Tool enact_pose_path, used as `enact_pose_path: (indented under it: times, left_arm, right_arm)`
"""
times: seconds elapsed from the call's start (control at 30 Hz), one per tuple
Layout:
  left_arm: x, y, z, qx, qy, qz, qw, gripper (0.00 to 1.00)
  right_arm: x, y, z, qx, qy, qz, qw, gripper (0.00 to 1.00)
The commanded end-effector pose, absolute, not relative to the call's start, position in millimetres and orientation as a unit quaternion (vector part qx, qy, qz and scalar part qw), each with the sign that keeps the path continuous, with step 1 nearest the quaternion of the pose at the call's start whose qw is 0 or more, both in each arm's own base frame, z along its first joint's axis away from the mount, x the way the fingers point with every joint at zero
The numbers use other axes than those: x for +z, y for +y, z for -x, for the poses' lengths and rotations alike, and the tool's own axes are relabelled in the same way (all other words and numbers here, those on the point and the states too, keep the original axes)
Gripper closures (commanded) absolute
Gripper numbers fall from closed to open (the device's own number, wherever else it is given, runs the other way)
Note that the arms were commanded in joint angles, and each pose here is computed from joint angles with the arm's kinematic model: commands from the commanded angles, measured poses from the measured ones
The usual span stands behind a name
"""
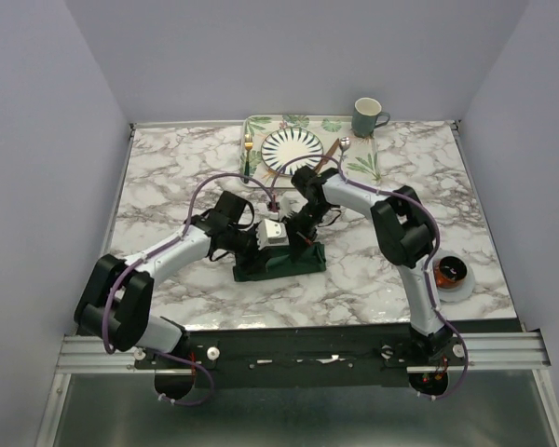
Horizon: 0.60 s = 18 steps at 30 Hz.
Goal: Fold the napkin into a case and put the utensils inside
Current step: Fold the 2/3-rectangle-folded napkin at the center of the board.
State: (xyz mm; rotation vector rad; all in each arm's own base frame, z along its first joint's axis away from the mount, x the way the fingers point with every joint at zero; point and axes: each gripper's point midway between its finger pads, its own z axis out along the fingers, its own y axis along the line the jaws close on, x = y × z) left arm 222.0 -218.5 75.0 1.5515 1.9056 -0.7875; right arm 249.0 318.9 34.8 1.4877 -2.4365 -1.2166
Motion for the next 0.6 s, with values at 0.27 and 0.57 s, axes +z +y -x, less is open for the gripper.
enact_pose_path:
  times: [0.27,0.57]
  left_arm:
    - [48,-240,-244,-0.228,0.719,-0.601,0.264,0.37]
    - [36,-246,-253,-0.203,0.720,-0.613,0.256,0.65]
  right_arm:
    - [37,327,-246,-0.422,-0.786,-0.450,0.044,0.99]
    - [40,327,-245,-0.426,-0.782,-0.454,0.041,0.99]
